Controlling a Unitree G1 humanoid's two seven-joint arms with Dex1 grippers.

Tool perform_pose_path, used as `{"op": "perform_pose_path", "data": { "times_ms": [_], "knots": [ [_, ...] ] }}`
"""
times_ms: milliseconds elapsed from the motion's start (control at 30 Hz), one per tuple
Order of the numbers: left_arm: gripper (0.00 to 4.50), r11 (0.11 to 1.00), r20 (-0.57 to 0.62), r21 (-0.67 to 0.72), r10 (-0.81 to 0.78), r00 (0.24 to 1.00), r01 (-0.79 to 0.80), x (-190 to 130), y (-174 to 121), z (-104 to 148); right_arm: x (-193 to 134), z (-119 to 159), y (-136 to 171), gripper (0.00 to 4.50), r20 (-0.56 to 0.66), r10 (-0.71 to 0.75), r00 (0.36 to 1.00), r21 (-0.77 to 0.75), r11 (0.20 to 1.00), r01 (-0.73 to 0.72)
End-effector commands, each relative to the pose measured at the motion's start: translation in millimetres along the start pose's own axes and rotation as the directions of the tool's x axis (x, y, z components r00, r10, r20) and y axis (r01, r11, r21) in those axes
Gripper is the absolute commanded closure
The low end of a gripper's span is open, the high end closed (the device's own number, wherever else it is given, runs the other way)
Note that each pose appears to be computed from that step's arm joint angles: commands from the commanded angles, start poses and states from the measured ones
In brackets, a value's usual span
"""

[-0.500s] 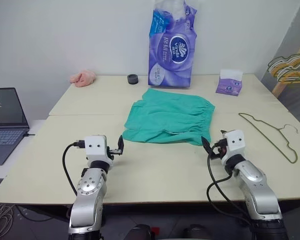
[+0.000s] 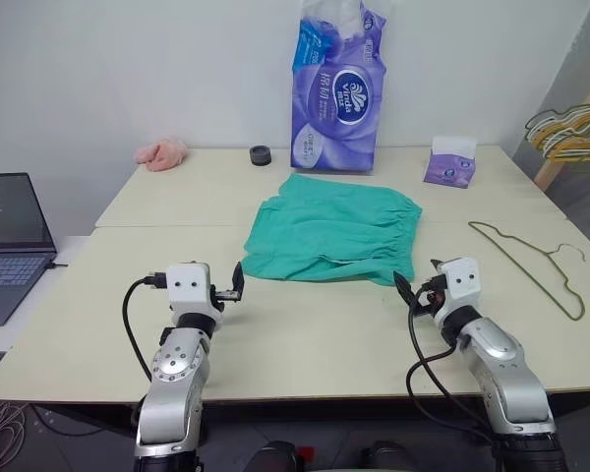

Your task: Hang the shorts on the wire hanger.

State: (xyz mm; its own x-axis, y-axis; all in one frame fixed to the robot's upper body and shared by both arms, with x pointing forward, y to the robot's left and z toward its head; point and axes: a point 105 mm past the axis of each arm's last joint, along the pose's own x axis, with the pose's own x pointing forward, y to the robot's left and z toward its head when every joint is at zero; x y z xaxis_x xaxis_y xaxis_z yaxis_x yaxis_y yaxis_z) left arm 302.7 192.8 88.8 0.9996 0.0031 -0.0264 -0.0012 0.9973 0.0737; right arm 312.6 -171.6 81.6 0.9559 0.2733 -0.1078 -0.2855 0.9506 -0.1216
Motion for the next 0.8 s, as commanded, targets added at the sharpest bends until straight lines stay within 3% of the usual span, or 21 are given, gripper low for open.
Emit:
{"op": "perform_pose_path", "data": {
  "times_ms": [33, 167, 367, 500, 633, 800],
  "knots": [
    [0.00, 0.998, 0.061, 0.030, -0.048, 0.997, 0.047, -2, -4, 14, 0, 18, 2, 0.03, 0.060, 0.027, 0.998, -0.036, 0.999, -0.025],
    [0.00, 0.990, 0.146, 0.023, -0.142, 0.979, 0.140, -7, -11, 28, -4, 22, 14, 0.03, 0.072, 0.129, 0.989, -0.062, 0.990, -0.124],
    [0.00, 0.959, 0.134, 0.136, -0.267, 0.955, 0.249, -2, -23, 26, -17, 28, 42, 0.03, 0.042, 0.370, 0.928, -0.188, 0.915, -0.357],
    [0.00, 0.882, 0.072, 0.317, -0.388, 0.919, 0.348, 10, -30, 23, -25, 35, 52, 0.03, 0.003, 0.483, 0.876, -0.286, 0.840, -0.462],
    [0.00, 0.840, 0.018, 0.382, -0.423, 0.906, 0.385, 25, -27, 20, -26, 39, 54, 0.03, -0.004, 0.500, 0.866, -0.310, 0.822, -0.477],
    [0.00, 0.707, -0.089, 0.565, -0.461, 0.883, 0.426, 45, -27, 7, -26, 44, 57, 0.03, -0.005, 0.515, 0.857, -0.317, 0.812, -0.490]
  ]
}}
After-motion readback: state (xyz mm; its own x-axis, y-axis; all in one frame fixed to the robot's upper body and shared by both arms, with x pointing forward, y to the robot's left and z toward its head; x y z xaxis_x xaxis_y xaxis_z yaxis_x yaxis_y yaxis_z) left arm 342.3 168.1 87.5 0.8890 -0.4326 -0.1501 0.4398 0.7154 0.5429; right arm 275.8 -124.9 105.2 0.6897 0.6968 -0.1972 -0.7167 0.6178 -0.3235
